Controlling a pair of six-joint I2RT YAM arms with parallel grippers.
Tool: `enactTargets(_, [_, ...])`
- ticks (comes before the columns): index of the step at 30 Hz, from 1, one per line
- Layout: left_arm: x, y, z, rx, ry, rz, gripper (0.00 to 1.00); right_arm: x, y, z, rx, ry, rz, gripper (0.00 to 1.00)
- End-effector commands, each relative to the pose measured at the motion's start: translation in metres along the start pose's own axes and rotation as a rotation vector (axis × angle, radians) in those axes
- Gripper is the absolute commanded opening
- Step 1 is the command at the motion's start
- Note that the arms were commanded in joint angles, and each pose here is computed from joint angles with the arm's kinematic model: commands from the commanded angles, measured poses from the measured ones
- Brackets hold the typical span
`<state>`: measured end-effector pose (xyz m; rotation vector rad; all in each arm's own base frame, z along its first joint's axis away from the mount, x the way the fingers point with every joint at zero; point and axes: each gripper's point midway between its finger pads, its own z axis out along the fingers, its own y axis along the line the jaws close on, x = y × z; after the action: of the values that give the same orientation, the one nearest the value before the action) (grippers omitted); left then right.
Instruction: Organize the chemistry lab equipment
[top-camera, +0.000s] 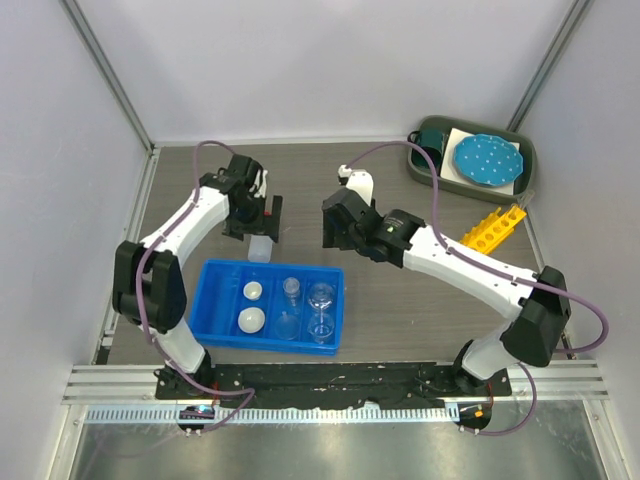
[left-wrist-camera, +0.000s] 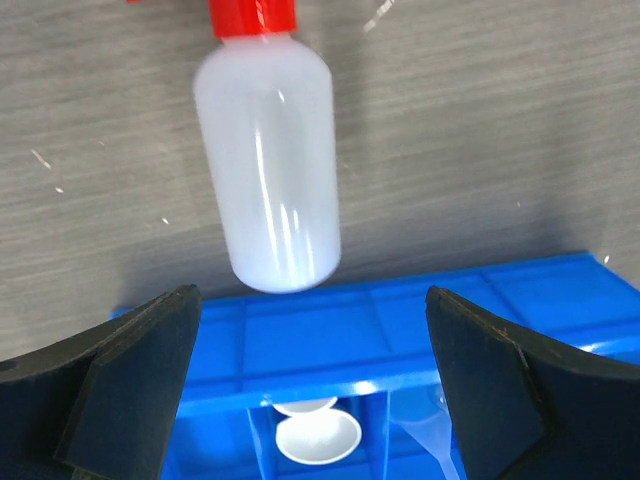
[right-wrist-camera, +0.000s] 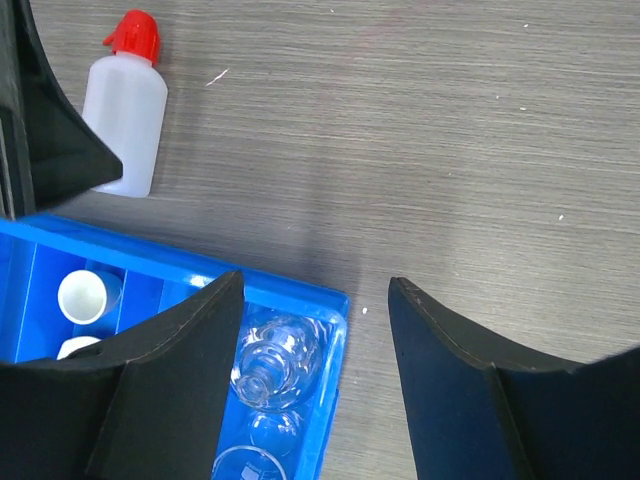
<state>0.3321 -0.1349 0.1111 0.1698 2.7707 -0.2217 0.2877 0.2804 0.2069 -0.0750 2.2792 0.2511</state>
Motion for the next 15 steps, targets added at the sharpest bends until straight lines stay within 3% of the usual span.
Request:
enactTargets(1, [-0.031,0.007,0.004,0.036,-0.056,0.020,1.00,-0.015,0.005,-0.012,-0.057,-0.061,0.005,0.65])
enactTargets(15, [-0.030,0.024,0.051,-0.012,0.016,0.033,1.00,-0.005,-0.002,-0.016,-0.081,-0.048,-0.038,0.66])
